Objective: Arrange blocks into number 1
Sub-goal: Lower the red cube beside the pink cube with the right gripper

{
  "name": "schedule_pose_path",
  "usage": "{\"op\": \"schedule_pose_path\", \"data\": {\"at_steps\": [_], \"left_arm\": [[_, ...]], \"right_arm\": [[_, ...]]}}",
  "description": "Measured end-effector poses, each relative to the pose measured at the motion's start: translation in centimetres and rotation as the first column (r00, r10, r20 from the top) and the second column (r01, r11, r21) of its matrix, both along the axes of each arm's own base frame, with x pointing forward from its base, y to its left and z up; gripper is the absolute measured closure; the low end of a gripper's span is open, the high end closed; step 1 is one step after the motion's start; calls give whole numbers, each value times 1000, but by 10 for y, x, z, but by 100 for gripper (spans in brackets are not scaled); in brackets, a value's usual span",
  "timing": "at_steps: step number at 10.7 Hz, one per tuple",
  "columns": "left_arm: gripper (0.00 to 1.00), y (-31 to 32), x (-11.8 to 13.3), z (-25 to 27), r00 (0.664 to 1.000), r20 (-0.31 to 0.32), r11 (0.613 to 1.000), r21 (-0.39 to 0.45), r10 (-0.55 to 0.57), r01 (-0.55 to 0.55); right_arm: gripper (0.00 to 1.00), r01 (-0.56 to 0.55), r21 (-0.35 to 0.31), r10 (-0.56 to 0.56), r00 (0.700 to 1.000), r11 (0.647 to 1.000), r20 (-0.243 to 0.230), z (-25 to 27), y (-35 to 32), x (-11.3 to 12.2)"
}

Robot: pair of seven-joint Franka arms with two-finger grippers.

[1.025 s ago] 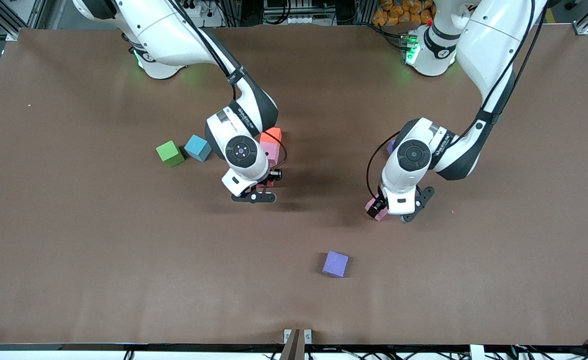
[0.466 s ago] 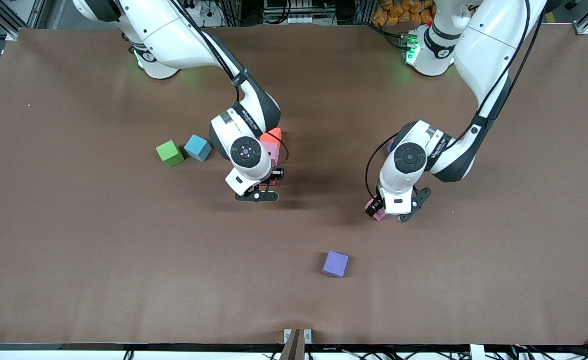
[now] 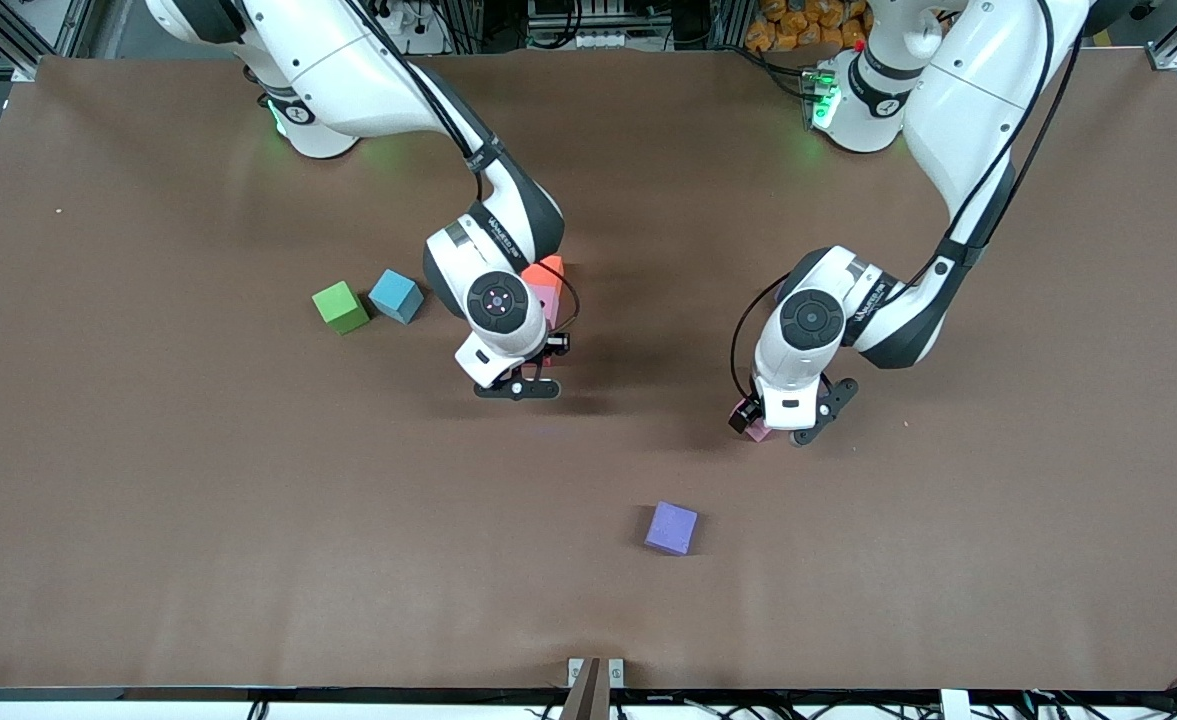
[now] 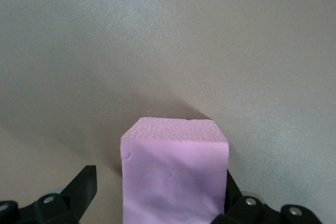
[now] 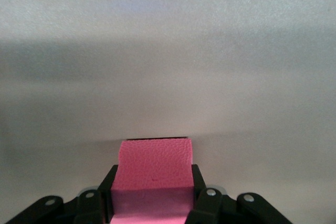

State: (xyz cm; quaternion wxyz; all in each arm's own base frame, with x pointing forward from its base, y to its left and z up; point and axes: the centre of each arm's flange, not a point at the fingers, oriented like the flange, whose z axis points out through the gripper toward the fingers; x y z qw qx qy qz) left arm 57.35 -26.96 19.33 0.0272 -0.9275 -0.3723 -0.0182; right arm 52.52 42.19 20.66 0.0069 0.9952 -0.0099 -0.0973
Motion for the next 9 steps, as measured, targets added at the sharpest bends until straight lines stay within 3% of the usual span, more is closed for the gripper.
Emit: {"op": "schedule_pose_path", "data": {"at_steps": [2,3,9], "left_arm": [[29,1,1,0,1000,3,1000,2,-2,2],[38,1,2,0,1000,4,1000,2,-2,2],[40,-3,8,10,1000,27,1000,-11,-5,5]], "right_arm": [[44,3,-1,-3,1000,1000,0,0,0,-1],[44,11,-2,-11,1000,1000,1,0,1,-1],[44,16,-2,-16,1000,1000,3,0,4,-3]]}}
